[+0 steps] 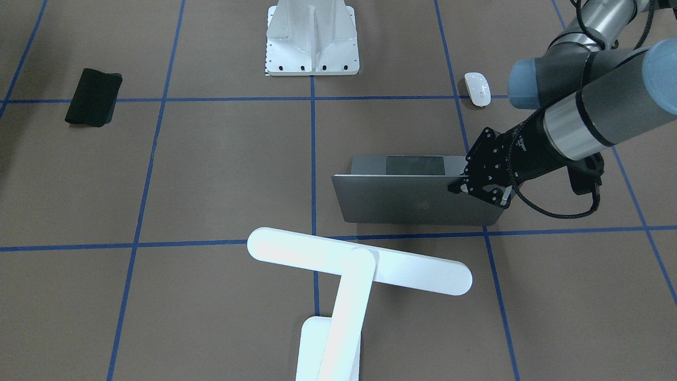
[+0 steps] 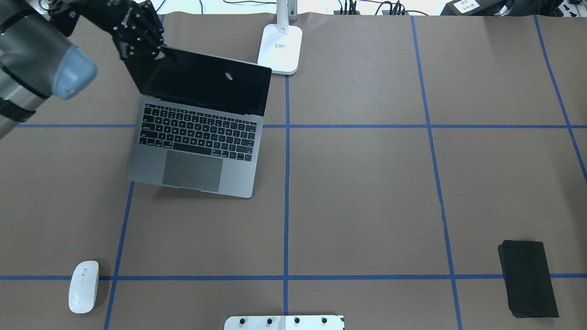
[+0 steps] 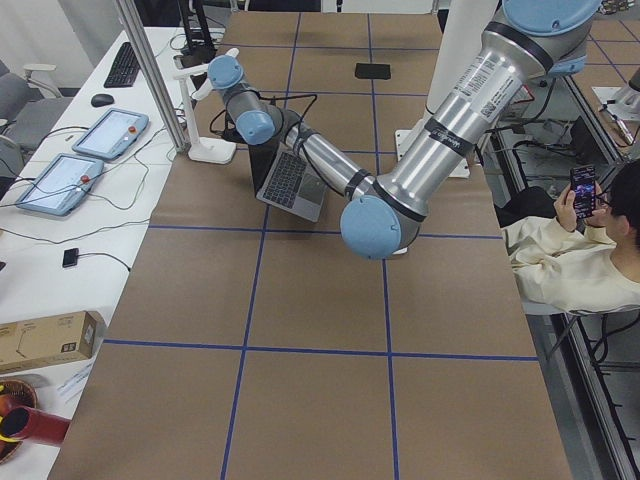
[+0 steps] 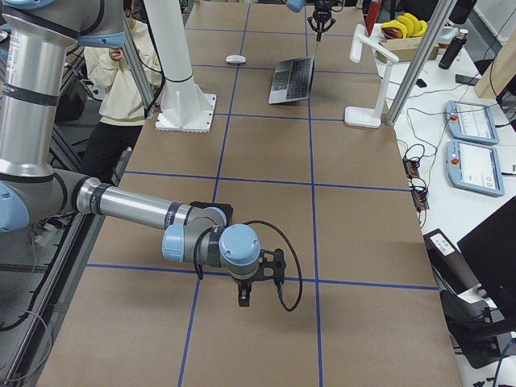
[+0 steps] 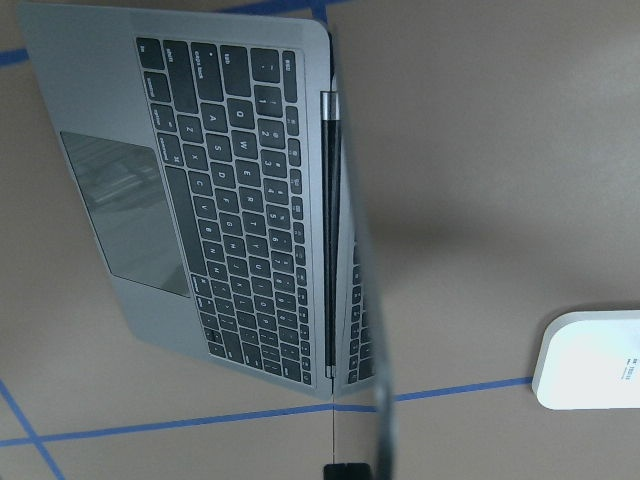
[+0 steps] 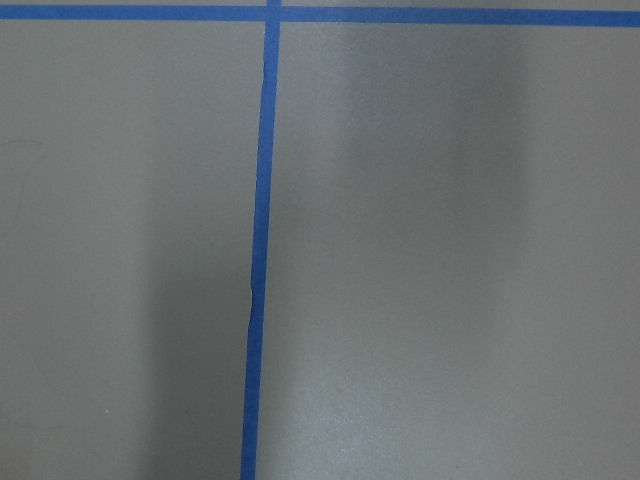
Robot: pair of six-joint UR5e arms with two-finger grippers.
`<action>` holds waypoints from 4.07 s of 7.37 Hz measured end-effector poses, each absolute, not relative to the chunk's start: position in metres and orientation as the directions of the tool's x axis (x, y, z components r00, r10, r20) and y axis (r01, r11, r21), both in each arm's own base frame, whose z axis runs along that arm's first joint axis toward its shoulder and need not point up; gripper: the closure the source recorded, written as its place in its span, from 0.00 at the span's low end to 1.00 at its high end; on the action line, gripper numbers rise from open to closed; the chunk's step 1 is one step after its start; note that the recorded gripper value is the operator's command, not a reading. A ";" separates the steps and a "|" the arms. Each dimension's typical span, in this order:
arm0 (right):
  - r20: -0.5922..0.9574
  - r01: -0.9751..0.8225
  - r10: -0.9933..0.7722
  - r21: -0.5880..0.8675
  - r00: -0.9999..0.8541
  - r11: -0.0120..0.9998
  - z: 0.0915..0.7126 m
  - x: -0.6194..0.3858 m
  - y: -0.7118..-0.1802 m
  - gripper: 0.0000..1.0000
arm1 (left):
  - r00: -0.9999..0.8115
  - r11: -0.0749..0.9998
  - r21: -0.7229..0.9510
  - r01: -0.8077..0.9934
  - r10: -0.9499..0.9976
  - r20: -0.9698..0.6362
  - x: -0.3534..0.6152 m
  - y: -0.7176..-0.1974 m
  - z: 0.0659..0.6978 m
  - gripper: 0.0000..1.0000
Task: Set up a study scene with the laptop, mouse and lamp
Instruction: 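Carry the laptop with the left gripper toward the lamp and set it down open, then release the laptop and withdraw the left gripper away from it, then lower the right gripper onto the folded black mouse pad and grasp it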
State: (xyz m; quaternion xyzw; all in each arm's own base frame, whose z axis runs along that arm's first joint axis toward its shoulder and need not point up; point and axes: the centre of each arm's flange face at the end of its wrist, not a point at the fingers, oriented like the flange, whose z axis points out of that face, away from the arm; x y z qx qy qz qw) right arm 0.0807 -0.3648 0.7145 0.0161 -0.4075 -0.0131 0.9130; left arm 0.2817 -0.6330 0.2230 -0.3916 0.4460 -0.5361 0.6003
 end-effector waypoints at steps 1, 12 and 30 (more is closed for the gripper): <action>0.744 0.010 -0.035 0.038 0.668 0.999 0.715 0.081 -0.365 0.00 | -0.017 0.103 -0.951 0.293 -0.993 -0.113 0.302 -0.645 0.219 1.00; 0.740 0.011 -0.026 0.026 0.672 1.000 0.721 0.081 -0.364 0.00 | -0.259 0.260 -0.950 0.174 -0.918 -0.299 0.420 -0.615 0.218 0.01; 0.895 0.246 0.171 -0.290 0.413 0.925 0.727 -0.077 -0.353 0.01 | 0.486 0.973 0.165 0.164 0.066 -0.872 0.011 -0.493 0.608 0.00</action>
